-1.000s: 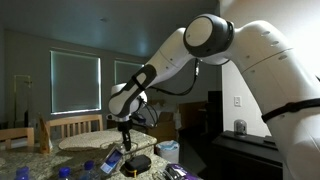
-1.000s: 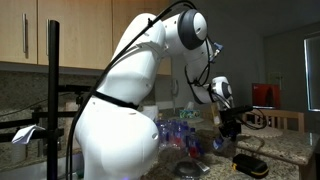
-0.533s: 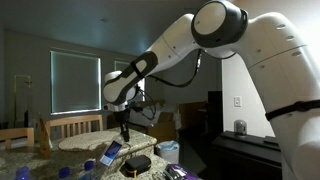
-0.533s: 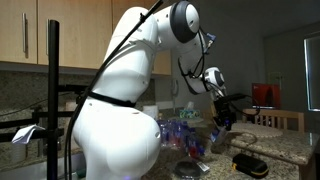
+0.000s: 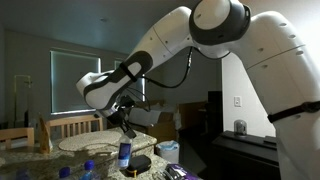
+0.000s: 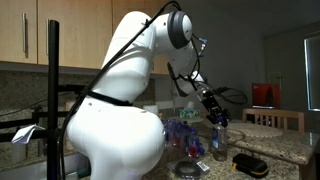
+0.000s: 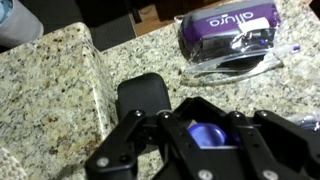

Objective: Move the cable and the empty bottle to the front.

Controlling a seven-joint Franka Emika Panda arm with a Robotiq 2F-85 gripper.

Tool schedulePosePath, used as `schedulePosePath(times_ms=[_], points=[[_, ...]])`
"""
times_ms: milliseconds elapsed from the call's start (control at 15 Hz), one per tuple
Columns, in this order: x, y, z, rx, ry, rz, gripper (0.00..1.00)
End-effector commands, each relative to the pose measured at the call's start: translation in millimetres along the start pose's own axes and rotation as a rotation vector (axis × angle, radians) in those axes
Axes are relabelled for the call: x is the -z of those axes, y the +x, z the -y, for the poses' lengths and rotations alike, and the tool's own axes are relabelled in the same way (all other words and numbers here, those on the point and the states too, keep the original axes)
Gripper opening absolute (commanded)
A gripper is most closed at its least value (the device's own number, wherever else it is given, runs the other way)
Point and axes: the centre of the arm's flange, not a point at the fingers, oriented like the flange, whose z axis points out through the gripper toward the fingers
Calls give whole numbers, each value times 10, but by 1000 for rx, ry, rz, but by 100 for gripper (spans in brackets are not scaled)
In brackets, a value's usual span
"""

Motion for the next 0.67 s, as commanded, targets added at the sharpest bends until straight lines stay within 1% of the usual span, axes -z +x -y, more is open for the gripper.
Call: schedulePosePath(times_ms=[0,133,333,600], points=[[-107,157,54,25,10,140,6],[-240,253,122,51,40,168,6],[-431,389,186,69,80,172,6],[-579,481,221,80,93,188,6]])
